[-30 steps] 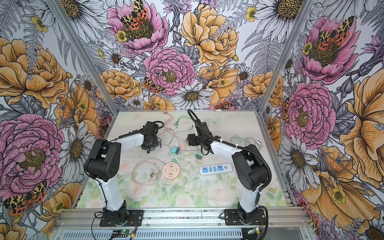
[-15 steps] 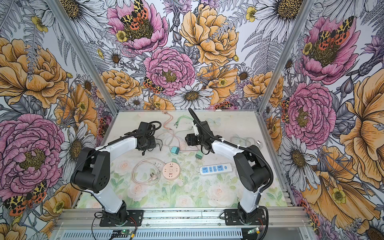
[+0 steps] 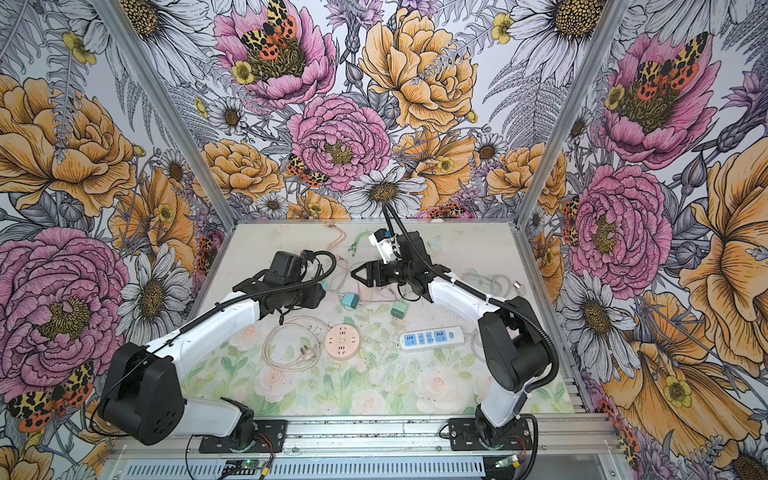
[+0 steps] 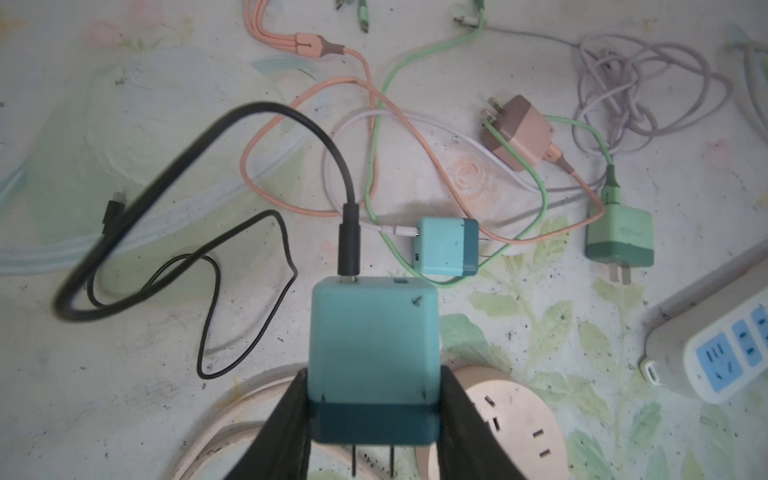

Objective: Insert the plug
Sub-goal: 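Close the right gripper on the teal charger while the left gripper opens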

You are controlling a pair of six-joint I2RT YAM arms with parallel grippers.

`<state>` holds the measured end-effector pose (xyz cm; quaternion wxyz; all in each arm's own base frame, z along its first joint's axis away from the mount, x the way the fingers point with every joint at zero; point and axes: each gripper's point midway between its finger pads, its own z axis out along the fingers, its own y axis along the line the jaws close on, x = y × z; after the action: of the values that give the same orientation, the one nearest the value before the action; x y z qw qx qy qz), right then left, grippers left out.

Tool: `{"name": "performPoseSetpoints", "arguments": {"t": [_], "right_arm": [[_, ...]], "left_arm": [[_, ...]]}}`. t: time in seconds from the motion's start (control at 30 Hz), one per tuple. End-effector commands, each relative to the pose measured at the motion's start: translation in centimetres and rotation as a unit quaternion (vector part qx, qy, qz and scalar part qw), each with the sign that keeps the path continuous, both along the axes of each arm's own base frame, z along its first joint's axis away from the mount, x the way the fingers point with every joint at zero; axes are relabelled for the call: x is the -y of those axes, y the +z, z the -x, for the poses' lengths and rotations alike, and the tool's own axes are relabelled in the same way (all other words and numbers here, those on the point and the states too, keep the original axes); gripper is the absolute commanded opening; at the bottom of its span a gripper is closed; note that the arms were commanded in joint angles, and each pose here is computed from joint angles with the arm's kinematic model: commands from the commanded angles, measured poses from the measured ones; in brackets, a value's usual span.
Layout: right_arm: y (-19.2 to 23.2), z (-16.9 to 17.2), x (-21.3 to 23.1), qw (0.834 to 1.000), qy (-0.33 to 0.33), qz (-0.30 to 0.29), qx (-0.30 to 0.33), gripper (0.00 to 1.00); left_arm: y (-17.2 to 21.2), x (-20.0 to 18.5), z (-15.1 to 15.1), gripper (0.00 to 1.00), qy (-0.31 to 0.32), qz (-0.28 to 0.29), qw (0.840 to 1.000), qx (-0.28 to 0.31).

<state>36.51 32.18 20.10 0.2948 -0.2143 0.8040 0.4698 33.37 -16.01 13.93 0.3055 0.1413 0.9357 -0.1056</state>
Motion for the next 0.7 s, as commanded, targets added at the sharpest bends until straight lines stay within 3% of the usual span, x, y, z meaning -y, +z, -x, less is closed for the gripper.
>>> {"name": "performPoseSetpoints", "arguments": {"t": [0.0, 0.2, 0.43, 0.67], "right_arm": [[2.9, 1.4, -0.4, 0.998, 0.04, -0.039, 0.001, 0.74], [1.7, 2.4, -0.6, 0.996, 0.06, -0.046, -0.041, 0.72], [2.3, 3.4, -1.4, 0.989, 0.094, -0.089, -0.072, 0.71], [1.0, 4.3, -1.9, 0.985, 0.111, -0.084, -0.103, 0.69]], "left_arm": [[3.0, 1.5, 0.7, 0.38, -0.068, 0.003, 0.996, 0.053], [5.4, 3.1, 2.0, 0.37, -0.128, 0.005, 0.987, 0.094], [4.8, 4.8, 3.0, 0.36, -0.176, -0.021, 0.979, 0.101], [5.0, 5.2, 3.1, 0.36, -0.197, -0.036, 0.973, 0.113]]}}
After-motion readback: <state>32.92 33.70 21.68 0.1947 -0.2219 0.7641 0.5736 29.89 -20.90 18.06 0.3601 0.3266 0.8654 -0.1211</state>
